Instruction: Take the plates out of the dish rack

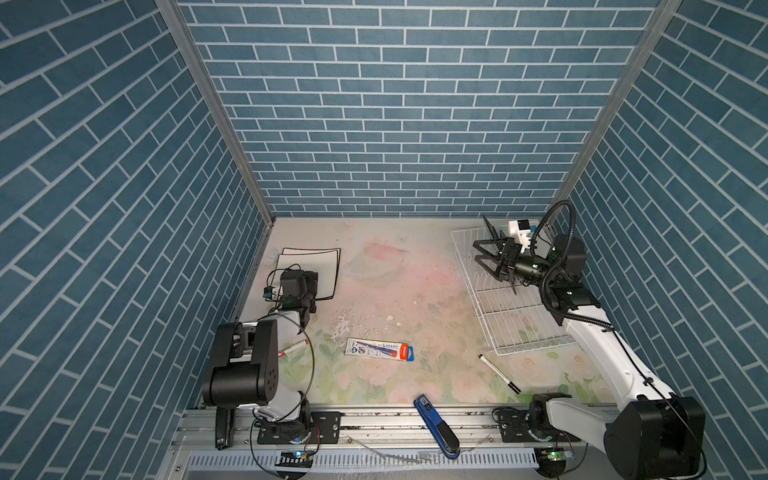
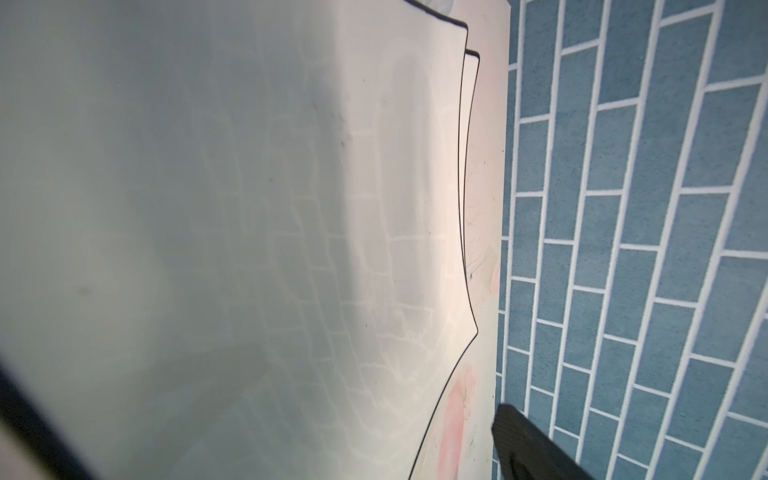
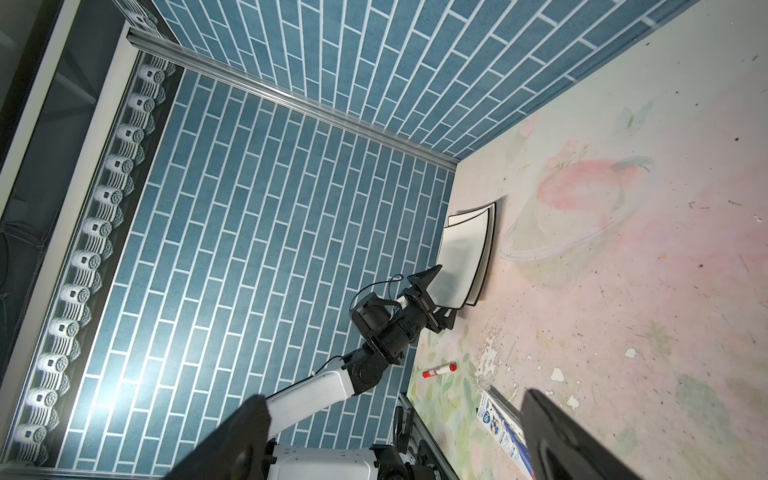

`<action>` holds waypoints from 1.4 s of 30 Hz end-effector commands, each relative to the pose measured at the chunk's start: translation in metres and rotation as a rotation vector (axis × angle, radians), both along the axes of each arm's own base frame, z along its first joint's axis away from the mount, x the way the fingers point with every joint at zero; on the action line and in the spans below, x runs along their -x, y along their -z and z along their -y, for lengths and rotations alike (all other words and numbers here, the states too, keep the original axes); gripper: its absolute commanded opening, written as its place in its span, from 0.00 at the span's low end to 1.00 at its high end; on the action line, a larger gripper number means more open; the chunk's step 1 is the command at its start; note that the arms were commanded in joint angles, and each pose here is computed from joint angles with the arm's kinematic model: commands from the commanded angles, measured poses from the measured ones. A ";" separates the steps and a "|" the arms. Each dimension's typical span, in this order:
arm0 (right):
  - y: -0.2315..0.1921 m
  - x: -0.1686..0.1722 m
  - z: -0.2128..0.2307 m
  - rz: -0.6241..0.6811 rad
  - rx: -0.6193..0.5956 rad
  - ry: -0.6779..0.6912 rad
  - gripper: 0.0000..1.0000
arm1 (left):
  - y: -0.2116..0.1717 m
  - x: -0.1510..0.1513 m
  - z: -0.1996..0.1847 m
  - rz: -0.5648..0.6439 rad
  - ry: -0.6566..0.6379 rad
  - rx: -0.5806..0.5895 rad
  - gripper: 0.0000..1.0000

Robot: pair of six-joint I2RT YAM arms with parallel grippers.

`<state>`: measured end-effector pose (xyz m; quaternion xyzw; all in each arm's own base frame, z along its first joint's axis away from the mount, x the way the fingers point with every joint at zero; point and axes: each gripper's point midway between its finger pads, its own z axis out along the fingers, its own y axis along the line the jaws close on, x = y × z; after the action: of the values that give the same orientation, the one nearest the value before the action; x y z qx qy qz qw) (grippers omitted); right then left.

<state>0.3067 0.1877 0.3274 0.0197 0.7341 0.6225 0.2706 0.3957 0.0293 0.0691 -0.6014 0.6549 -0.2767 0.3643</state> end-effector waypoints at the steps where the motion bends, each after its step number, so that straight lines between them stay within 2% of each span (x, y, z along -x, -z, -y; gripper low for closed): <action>1: 0.003 0.005 0.000 0.053 0.019 -0.006 0.95 | -0.009 -0.002 0.000 0.000 0.031 -0.029 0.93; 34: 0.000 0.010 0.000 0.059 0.017 -0.014 0.95 | -0.008 0.015 0.000 -0.005 0.021 -0.025 0.98; 42: 0.001 0.011 0.000 0.055 0.019 -0.014 0.95 | -0.003 0.021 -0.004 -0.070 0.036 -0.058 1.00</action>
<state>0.3037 0.1873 0.3297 0.0177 0.7329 0.6229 0.2731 0.3763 0.0259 0.0664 -0.5917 0.6800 -0.2602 0.3461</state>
